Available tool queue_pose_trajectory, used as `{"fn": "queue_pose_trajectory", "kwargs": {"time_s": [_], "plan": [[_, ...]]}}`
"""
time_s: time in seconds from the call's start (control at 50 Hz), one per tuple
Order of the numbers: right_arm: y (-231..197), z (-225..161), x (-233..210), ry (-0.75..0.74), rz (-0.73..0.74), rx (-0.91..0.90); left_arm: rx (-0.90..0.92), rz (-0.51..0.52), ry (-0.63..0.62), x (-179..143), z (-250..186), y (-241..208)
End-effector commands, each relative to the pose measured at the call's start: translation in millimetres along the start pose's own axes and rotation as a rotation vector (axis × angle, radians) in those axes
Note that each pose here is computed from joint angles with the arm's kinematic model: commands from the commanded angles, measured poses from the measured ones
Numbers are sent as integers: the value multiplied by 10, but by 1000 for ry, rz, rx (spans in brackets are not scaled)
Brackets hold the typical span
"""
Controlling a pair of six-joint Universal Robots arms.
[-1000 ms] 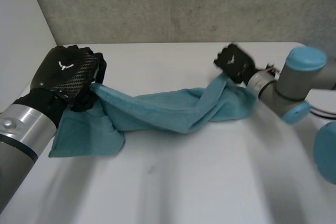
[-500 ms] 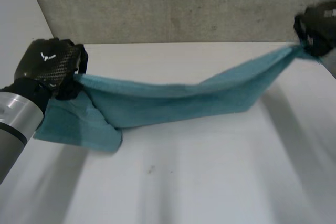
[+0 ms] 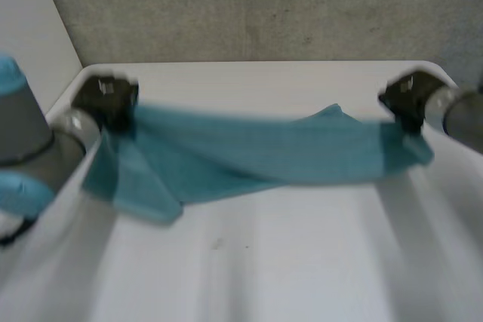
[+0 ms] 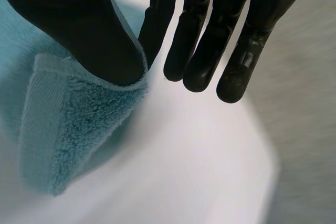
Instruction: Fold the laundry
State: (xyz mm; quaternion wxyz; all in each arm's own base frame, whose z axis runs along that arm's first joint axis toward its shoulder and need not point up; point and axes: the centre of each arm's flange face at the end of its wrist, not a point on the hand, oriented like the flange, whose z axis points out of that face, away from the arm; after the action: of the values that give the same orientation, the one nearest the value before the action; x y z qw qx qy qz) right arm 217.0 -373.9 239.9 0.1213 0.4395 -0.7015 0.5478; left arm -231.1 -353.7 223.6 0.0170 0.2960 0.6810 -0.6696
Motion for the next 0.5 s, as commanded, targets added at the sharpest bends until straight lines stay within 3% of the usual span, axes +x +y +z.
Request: {"fn": "queue_pose_trajectory", "kwargs": {"time_s": [0.02,0.04,0.08,0.16,0.28,0.34,0.42,0.5], "plan": [[-1266,-196,1359,644,95,627,548,92,-262,-678,285,-1334],[-1268,-197,1361,645,96,629,700,103,-327,-799,218,-1624],[-1431,-290,1463,717,149,771,838,99,-385,-916,94,-1884],[-1505,-479,1470,722,181,835,981,79,-427,-998,-93,-2096],[-1111,-501,1070,606,213,741,825,9,-351,-833,-142,-1645],[-1024,-512,940,568,209,742,694,-6,-318,-712,-95,-1212],[-719,-509,467,411,208,713,516,-21,-294,-632,-95,-583],[-412,-445,98,290,227,626,432,-40,-258,-484,-82,-270]]}}
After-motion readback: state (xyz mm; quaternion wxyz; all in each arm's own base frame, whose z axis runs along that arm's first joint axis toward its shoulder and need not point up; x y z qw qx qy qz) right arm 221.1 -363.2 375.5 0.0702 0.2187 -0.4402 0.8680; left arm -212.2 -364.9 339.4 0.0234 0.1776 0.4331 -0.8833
